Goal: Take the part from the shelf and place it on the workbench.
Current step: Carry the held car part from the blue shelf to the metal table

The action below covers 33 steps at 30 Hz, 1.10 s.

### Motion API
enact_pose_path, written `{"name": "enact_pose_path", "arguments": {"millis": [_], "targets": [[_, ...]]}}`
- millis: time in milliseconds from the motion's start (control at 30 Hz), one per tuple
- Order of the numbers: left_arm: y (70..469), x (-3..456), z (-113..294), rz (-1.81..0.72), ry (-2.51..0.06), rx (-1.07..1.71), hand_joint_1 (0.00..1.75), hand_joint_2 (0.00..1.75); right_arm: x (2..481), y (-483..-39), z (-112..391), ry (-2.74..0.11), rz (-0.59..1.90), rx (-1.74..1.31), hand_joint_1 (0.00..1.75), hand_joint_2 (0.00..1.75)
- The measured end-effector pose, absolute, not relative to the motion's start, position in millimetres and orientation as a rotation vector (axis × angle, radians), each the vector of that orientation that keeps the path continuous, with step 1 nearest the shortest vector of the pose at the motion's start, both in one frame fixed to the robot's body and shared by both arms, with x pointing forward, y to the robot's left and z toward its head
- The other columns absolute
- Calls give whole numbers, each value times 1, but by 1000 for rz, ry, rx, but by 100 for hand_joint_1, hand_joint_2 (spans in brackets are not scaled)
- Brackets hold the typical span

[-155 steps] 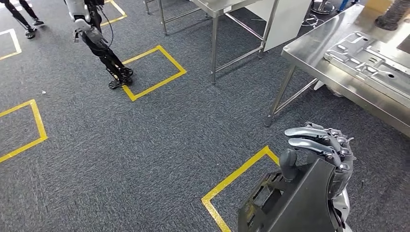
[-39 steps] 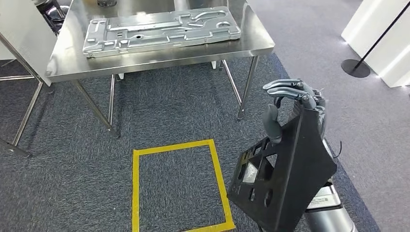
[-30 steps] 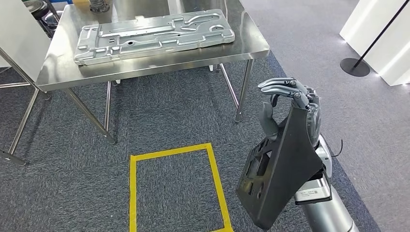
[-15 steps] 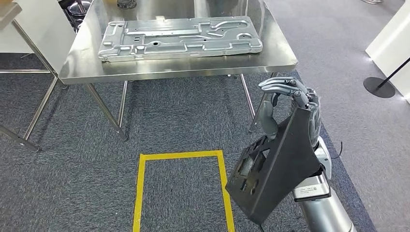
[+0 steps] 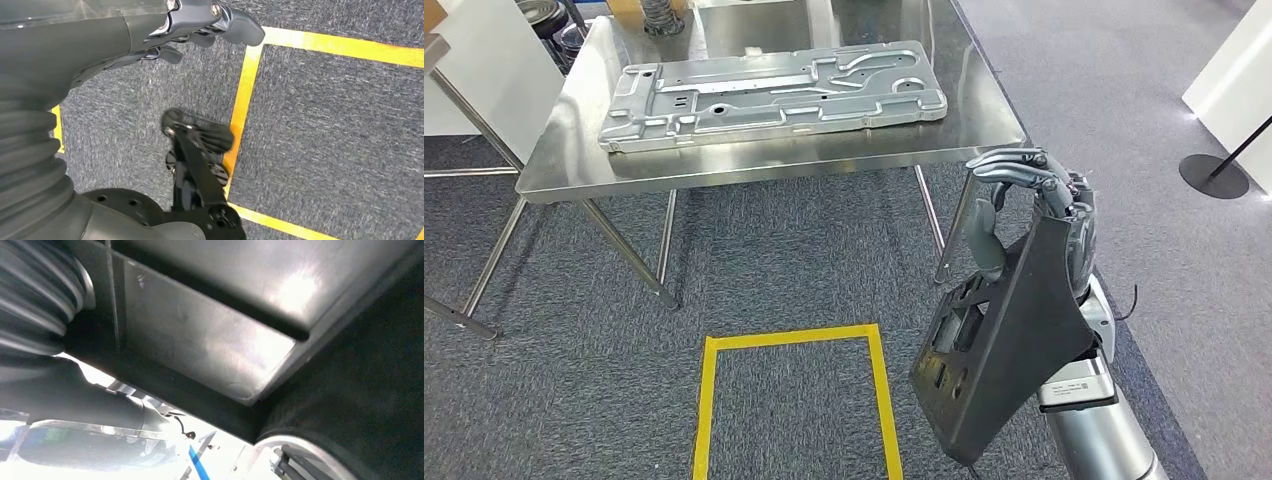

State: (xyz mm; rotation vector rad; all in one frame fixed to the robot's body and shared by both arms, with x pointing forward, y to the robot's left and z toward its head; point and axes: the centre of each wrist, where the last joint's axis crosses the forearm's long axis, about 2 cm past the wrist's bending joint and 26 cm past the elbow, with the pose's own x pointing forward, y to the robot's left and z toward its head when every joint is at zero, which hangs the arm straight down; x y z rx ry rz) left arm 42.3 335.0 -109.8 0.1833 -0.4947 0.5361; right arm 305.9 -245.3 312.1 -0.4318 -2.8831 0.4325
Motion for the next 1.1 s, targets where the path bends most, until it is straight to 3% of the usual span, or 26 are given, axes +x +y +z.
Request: {"name": "enact_pose_path", "arguments": {"millis": [700, 1100], "targets": [[341, 44, -109, 529, -507, 192, 0, 175, 318, -253, 328, -2896, 394, -476, 175, 175], [343, 43, -109, 529, -512, 196, 0, 175, 360, -255, 399, -2884, 397, -604, 175, 175]]}}
